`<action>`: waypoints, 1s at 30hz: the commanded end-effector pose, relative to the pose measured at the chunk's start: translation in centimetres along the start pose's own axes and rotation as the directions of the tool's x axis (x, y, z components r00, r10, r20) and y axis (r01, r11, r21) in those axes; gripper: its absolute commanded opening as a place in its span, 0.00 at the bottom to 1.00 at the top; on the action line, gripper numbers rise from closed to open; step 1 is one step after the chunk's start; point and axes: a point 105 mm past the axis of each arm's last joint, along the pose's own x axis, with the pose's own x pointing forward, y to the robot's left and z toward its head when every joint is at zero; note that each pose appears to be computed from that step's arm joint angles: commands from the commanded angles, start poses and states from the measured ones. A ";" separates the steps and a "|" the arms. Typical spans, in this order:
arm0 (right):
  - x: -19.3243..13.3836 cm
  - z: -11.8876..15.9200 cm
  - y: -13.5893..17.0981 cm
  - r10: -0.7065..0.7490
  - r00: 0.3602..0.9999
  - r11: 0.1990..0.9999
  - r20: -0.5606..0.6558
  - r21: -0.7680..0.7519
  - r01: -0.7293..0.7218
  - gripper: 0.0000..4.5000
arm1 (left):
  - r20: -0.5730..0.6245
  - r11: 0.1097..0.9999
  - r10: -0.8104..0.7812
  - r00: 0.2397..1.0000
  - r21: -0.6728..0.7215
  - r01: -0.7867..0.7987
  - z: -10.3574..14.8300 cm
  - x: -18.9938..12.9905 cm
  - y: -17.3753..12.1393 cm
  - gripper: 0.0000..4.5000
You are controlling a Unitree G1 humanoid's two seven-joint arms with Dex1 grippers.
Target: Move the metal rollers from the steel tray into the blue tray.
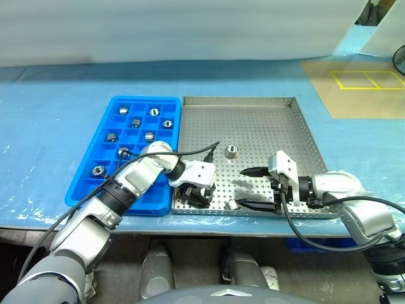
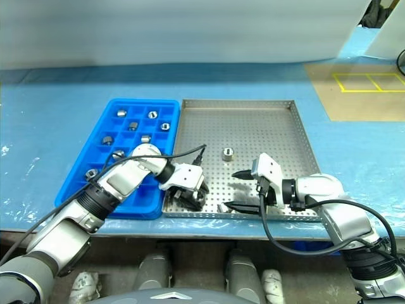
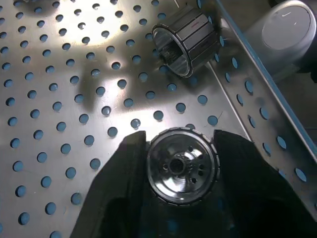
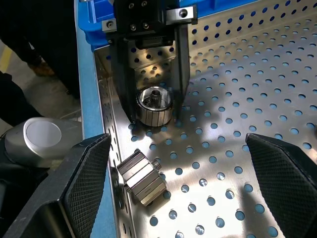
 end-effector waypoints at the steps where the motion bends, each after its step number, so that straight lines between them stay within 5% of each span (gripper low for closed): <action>1: 0.0 1.1 0.2 0.008 0.999 0.999 0.036 -0.040 -0.007 1.00 | -0.026 1.000 -0.004 1.000 0.019 0.004 0.0 -0.6 -0.1 0.38; 8: 0.1 1.3 -0.2 0.015 0.999 0.999 0.037 -0.053 -0.013 1.00 | -0.012 0.996 0.089 0.996 0.026 -0.089 0.3 -1.0 0.5 0.38; 13: 0.5 1.4 -0.5 0.024 0.999 0.998 0.039 -0.064 -0.021 1.00 | 0.056 0.944 0.327 0.943 -0.070 -0.323 1.5 -2.6 3.2 0.38; 18: 1.0 1.5 -0.5 0.042 0.998 0.997 0.047 -0.071 -0.038 1.00 | 0.095 0.797 0.576 0.812 -0.284 -0.533 2.6 -5.3 4.6 0.38; 30: 2.8 4.3 -2.7 0.032 0.987 0.982 0.159 -0.187 -0.002 1.00 | -0.107 0.325 0.879 0.464 -0.578 -0.748 1.4 -10.0 2.7 0.38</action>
